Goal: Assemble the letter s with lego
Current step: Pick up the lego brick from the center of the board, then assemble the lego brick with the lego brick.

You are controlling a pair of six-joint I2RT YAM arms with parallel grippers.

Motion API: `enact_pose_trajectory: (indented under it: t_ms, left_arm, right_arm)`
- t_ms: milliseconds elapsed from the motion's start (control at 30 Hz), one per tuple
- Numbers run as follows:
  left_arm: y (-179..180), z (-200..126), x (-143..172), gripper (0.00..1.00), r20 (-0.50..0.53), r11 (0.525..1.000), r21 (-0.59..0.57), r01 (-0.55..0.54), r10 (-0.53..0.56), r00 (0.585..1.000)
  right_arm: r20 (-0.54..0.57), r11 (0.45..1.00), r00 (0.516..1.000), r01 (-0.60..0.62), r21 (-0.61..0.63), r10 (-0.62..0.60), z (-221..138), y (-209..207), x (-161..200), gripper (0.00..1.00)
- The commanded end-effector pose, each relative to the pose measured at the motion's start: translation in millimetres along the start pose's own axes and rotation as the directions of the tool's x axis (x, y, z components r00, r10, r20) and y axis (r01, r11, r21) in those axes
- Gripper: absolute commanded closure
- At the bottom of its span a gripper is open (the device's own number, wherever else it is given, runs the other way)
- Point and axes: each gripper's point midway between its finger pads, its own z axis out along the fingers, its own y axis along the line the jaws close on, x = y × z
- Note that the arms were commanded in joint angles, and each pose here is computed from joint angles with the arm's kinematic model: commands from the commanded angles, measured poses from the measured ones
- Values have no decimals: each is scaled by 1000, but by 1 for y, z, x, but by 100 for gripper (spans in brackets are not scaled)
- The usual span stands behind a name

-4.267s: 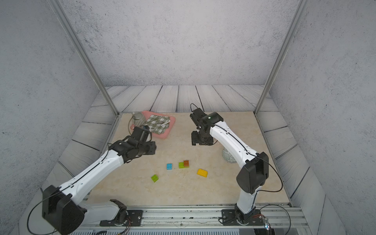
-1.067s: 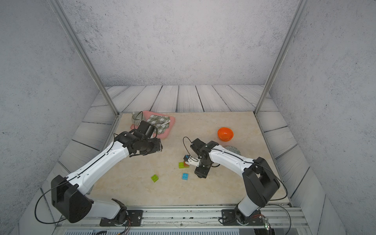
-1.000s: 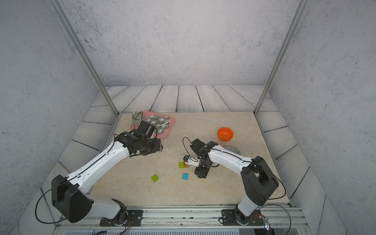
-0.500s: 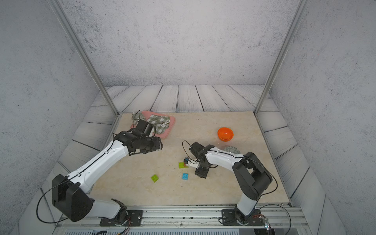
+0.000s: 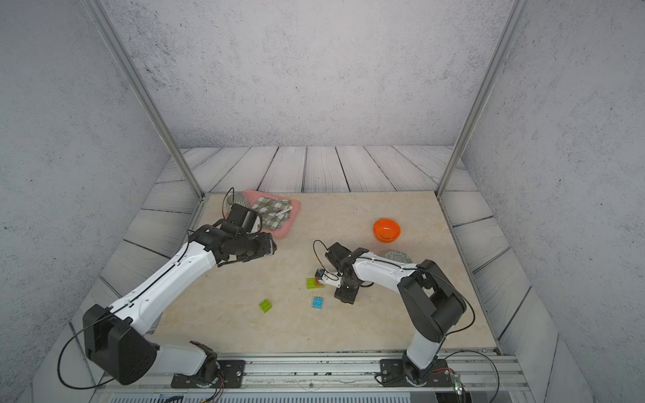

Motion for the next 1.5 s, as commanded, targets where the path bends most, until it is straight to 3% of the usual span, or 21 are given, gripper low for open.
enact_pose_trajectory:
  t_ms: [0,133,300,467,633,1000,1467]
  left_arm:
    - [6,-8,2,37,-2,1000,-3,-7,7,1000]
    - [8,-15,0,37,12,1000,1,-3,3,1000]
    - [12,-21,-3,37,24,1000,-1,2,-2,1000]
    - [16,-24,-3,37,31,1000,1,8,-8,1000]
    - [18,-26,-4,37,38,1000,-1,8,-8,999]
    - [27,-26,0,37,42,1000,-4,27,-27,999]
    - [29,-26,1,37,42,1000,-2,28,-28,999]
  right_arm:
    - [-5,999,1000,-23,-27,22,4,0,3,47]
    - [1,999,1000,-26,-36,26,2,0,4,54]
    - [82,999,996,-17,-41,20,-18,2,-9,73]
    - [187,995,981,65,-74,-50,-57,26,-29,79]
    - [170,983,977,149,-105,-130,-74,51,-45,83]
    - [134,988,983,134,-78,-123,-45,57,-71,92]
    - [74,988,991,120,-95,-114,-26,58,-77,98]
